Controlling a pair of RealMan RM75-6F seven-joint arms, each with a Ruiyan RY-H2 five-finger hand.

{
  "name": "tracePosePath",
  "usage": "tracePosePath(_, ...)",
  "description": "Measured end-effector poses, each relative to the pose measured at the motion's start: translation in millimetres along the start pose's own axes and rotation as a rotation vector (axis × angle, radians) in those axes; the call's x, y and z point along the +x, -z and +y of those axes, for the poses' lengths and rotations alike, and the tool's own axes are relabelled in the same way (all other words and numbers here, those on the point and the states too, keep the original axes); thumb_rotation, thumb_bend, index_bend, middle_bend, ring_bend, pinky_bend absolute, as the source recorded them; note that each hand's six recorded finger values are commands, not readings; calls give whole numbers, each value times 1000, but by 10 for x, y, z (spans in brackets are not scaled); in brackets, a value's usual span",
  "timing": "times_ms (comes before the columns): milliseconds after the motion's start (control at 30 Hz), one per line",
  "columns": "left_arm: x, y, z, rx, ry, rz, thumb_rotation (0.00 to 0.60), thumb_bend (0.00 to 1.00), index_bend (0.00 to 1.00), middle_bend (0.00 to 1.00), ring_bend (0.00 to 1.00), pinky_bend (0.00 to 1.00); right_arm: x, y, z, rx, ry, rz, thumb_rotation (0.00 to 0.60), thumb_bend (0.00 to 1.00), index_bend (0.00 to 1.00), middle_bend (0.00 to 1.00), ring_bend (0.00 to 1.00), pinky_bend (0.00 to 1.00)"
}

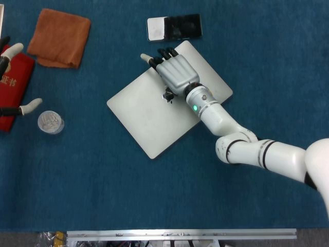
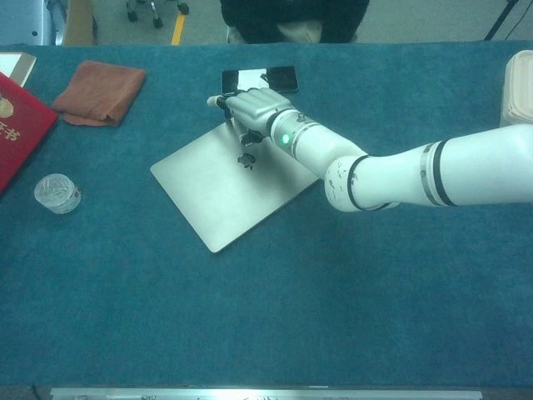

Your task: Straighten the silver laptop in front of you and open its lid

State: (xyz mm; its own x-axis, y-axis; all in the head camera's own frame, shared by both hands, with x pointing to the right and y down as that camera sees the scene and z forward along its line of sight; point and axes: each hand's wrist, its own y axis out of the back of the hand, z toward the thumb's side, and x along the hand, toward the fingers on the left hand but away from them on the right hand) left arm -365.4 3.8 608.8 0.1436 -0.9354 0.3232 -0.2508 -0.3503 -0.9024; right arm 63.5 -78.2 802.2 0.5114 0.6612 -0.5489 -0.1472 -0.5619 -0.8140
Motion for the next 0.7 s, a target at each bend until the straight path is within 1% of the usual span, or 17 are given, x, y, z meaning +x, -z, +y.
tracePosePath(267, 7, -40, -25, 4, 6, -15, 361, 138, 100, 0, 0, 0, 93, 104, 47, 2, 11, -17, 600, 922, 0, 245, 0, 76)
tracePosePath(500, 29, -13, -17, 6, 3, -7, 361, 138, 100, 0, 0, 0, 51, 90, 44, -5, 14, -21, 600, 922, 0, 194, 0, 77)
tracePosePath(700, 31, 29, -17, 5, 4, 1, 361, 138, 100, 0, 0, 0, -8, 60, 12, 0, 9, -22, 600, 922, 0, 185, 0, 76)
